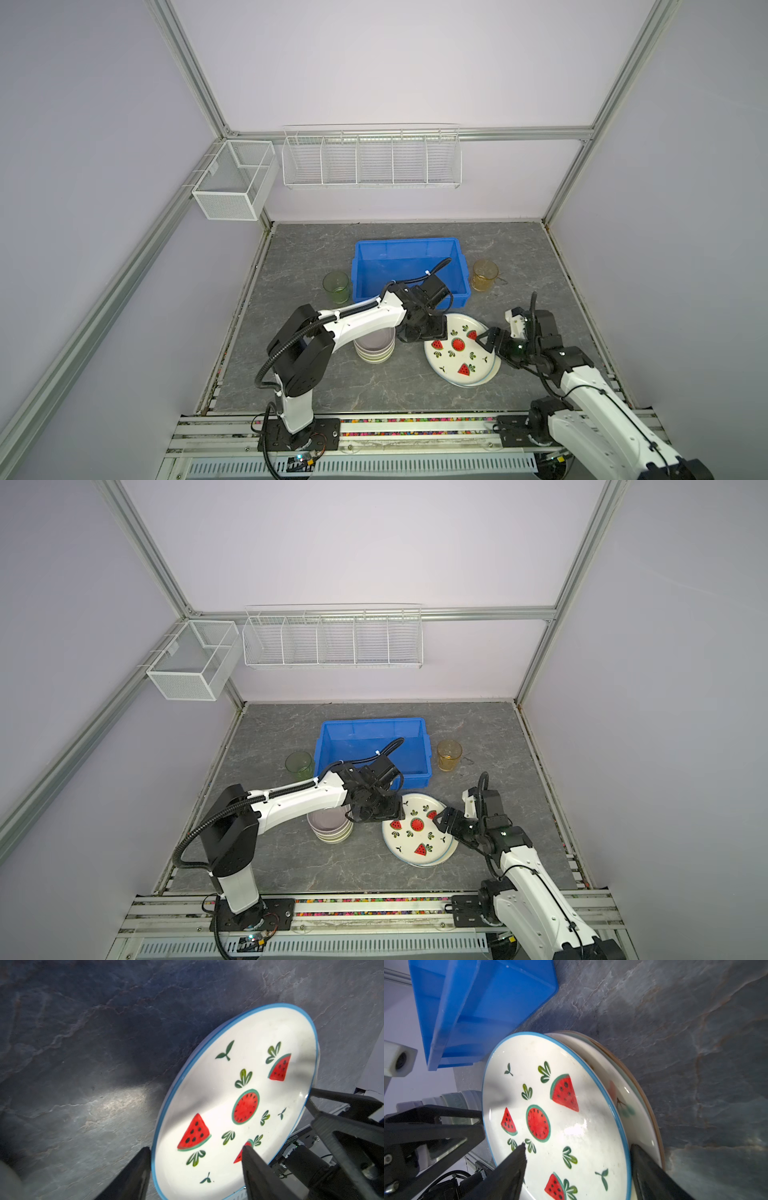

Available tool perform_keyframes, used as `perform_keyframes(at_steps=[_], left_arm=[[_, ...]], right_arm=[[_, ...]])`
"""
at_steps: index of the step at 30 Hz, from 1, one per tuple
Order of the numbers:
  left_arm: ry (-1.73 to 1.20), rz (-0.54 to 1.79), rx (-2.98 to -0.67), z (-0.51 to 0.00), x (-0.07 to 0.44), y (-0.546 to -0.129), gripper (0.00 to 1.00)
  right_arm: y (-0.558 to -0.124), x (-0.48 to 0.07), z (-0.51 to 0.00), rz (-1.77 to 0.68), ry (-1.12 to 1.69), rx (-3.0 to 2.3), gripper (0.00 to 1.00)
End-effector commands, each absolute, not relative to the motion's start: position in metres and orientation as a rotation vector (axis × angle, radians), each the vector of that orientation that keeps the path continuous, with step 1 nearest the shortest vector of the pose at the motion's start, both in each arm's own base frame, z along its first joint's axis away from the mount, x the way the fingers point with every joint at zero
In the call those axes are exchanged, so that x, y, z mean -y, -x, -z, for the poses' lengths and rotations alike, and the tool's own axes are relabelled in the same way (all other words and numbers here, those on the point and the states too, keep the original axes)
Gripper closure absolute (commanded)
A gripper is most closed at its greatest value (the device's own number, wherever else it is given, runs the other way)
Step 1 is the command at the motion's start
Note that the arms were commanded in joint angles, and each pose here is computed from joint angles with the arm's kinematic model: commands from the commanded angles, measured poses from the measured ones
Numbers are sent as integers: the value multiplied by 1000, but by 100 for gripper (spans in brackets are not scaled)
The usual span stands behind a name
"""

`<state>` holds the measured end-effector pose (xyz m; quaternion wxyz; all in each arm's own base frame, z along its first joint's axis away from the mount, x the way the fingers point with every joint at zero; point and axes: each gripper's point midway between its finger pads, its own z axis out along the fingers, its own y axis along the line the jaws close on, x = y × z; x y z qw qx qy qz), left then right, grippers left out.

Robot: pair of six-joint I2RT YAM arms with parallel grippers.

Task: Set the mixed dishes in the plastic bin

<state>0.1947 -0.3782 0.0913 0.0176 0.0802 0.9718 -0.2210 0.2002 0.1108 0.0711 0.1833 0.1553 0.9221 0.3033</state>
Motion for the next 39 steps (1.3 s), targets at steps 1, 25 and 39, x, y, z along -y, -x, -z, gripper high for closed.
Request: perform_keyframes(at_steps=[1,25,39], left_arm=[[-285,973,-2911,-136,414,-193,35],[-247,1073,-2863,-156,417,-195,63],[-219,1195,-2831,-165,423,-195,65]], right_arm=[[-184,-107,-50,-828,-509,-2673,19],[-179,-109,-50,-811,-480,-2682,19],[-181,-111,-53,-830,-473,-2669,19]])
